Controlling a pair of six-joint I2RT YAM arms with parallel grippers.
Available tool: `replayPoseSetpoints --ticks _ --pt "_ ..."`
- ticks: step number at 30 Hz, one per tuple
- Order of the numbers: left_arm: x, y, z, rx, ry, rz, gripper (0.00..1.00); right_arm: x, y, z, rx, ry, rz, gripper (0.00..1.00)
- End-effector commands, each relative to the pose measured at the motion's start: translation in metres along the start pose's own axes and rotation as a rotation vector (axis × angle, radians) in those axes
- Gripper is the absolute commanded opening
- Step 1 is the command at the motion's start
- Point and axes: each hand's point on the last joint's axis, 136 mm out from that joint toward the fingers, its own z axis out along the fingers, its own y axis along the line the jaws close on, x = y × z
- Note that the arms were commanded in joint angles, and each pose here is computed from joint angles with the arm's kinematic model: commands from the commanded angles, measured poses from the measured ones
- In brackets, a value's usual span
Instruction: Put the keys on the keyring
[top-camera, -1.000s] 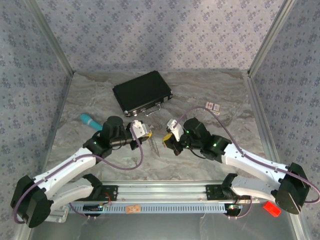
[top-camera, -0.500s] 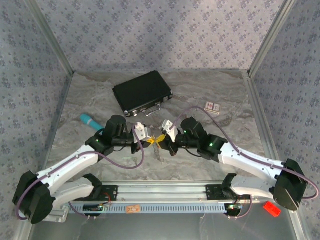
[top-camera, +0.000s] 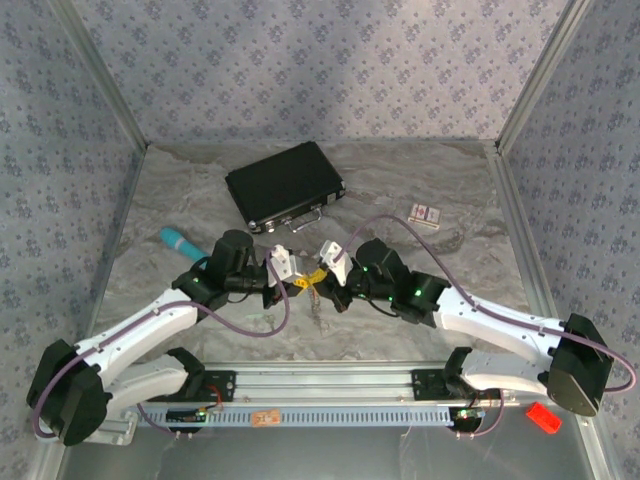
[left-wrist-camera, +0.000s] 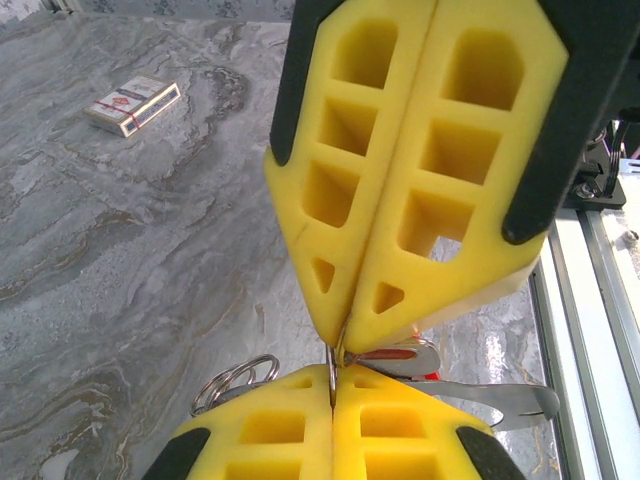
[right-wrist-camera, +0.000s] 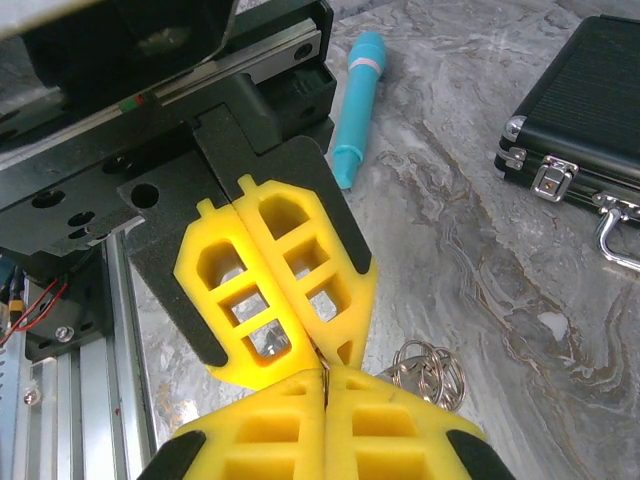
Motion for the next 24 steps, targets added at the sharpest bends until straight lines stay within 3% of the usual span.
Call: replayPoseSetpoints --ticks 1,13,24 --pt "-0.021 -0.008 -0.004 0.060 -0.053 0.022 0.00 -0.016 -0.009 0.000 0.062 -0.040 -0.017 0.00" --pt "-0.027 -0.010 -0.005 0.080 -0.061 -0.003 0.00 0.005 -0.036 0.000 0.245 0.058 -0.035 0.00" --pt "-0.027 -0.003 -0.001 0.061 -0.046 -0.054 0.00 -0.012 -0.042 0.000 0.292 -0.014 0.062 0.00"
